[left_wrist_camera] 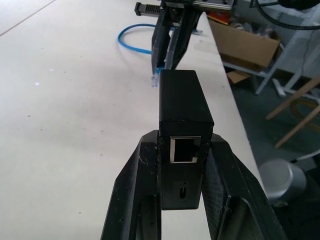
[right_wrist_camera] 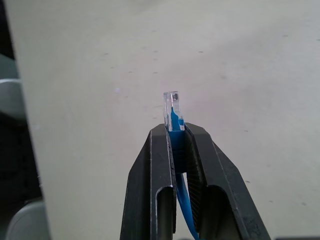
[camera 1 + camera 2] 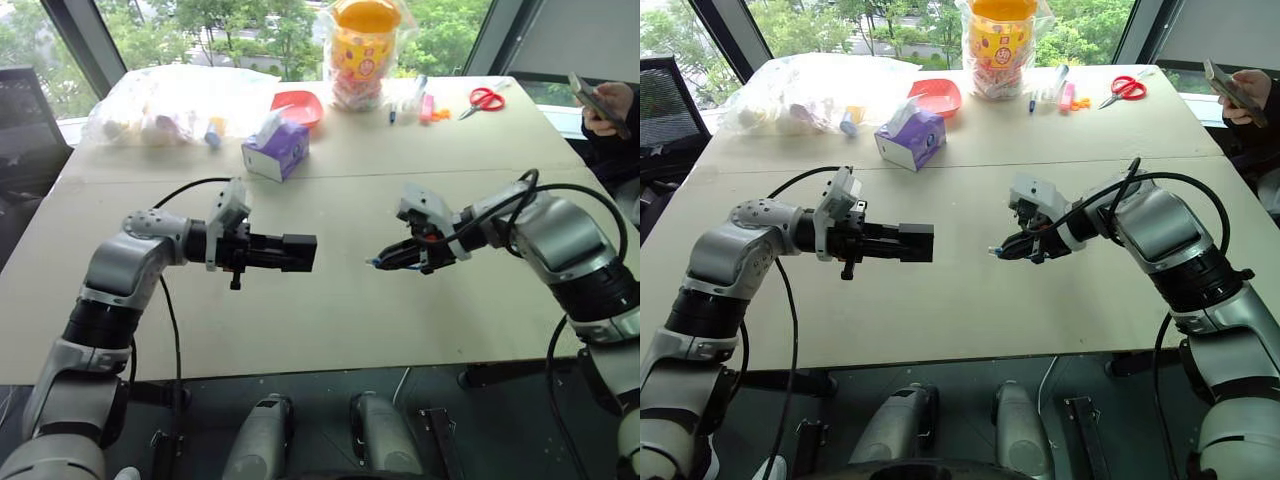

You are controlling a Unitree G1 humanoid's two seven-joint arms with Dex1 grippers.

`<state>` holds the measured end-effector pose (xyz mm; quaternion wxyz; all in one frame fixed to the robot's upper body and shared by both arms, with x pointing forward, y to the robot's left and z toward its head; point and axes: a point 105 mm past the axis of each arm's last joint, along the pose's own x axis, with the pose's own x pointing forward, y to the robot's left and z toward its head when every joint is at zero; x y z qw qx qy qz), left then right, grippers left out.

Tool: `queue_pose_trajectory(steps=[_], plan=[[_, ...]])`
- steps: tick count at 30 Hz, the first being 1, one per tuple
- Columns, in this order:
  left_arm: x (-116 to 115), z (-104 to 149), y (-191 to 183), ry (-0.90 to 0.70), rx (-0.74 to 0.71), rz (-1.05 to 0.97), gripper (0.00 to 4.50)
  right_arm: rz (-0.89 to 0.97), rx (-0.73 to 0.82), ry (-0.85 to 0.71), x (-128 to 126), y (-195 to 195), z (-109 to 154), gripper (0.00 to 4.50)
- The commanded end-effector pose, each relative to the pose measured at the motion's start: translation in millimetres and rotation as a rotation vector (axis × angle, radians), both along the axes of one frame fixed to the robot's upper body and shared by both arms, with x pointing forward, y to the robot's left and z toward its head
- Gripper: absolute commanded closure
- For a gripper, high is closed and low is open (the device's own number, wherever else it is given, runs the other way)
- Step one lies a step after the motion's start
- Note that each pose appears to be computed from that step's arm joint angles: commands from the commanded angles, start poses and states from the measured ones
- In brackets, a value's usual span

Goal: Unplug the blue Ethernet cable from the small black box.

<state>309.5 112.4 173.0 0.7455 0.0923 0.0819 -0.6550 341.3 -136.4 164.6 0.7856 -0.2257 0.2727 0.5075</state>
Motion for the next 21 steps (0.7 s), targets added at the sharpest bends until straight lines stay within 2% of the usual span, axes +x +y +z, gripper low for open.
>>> queue_pose_trajectory(steps=[1, 5, 8, 14, 21], plan=[[12, 0, -5, -0.129, 0.004, 0.062, 4.02, -0.239, -0.032, -0.237, 46, -19, 15, 4.48], [27, -9, -17, -0.205, -0.015, 0.140, 4.02, -0.414, -0.010, -0.328, 72, -31, 16, 4.48], [39, -12, -30, -0.246, -0.061, 0.200, 4.02, -0.512, 0.004, -0.313, 76, -39, 11, 3.28], [61, -23, -53, -0.230, -0.137, 0.323, 4.02, -0.671, 0.034, -0.323, 71, -65, 22, 0.17], [74, -52, -55, -0.185, -0.129, 0.408, 4.02, -0.645, 0.063, -0.287, 35, -62, 22, 0.07]])
